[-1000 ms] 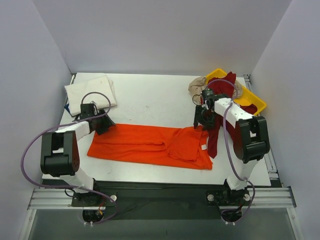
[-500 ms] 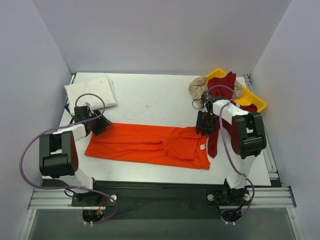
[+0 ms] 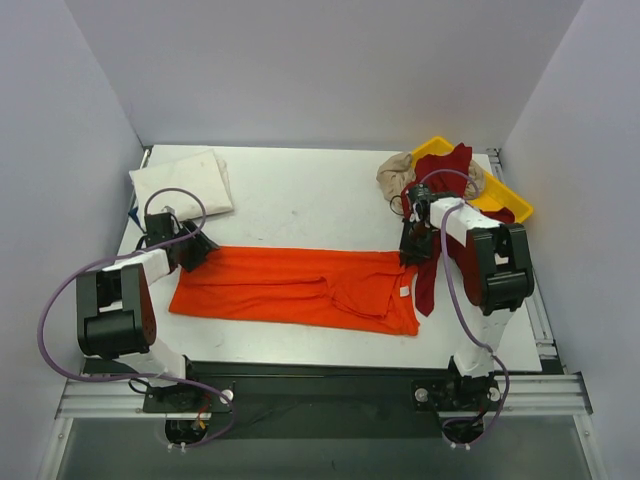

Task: Fold and stack the t-shirts
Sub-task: Fold the other side of the tshirt into a rectangle, then rotate the tshirt 90 degrees

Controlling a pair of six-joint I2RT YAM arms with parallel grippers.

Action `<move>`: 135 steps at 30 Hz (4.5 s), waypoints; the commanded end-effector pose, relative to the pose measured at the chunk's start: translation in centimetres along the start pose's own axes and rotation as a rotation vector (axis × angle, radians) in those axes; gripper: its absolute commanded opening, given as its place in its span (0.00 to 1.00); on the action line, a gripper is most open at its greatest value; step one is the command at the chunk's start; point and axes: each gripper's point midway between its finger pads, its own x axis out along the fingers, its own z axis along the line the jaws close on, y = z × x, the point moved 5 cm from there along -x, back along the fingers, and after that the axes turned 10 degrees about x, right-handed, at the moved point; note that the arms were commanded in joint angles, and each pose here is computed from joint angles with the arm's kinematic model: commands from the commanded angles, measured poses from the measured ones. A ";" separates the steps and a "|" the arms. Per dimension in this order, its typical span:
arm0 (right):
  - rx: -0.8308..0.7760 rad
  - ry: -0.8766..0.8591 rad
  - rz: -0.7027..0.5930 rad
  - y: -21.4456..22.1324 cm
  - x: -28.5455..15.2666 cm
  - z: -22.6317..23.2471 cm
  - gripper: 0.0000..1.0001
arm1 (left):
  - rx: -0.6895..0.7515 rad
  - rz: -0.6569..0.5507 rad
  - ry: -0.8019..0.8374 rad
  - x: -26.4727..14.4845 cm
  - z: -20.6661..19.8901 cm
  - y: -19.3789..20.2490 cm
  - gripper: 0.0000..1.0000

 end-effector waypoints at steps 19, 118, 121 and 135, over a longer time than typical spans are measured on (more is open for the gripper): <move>0.037 -0.092 -0.093 -3.3 -3.8 2.3 0.49 | 0.132 -0.090 -0.086 -6.3 -1.3 -3.1 0.75; -0.006 -0.112 0.017 -4.0 3.0 8.0 0.53 | 0.268 0.236 0.088 -4.0 -6.5 13.0 0.79; 0.018 -0.123 0.018 -5.3 3.5 8.8 0.53 | 0.248 0.239 0.092 -4.7 -6.7 13.2 0.79; 0.022 -0.310 -0.109 -10.6 -1.8 14.0 0.53 | 0.233 0.161 0.227 -8.1 -9.0 12.8 0.79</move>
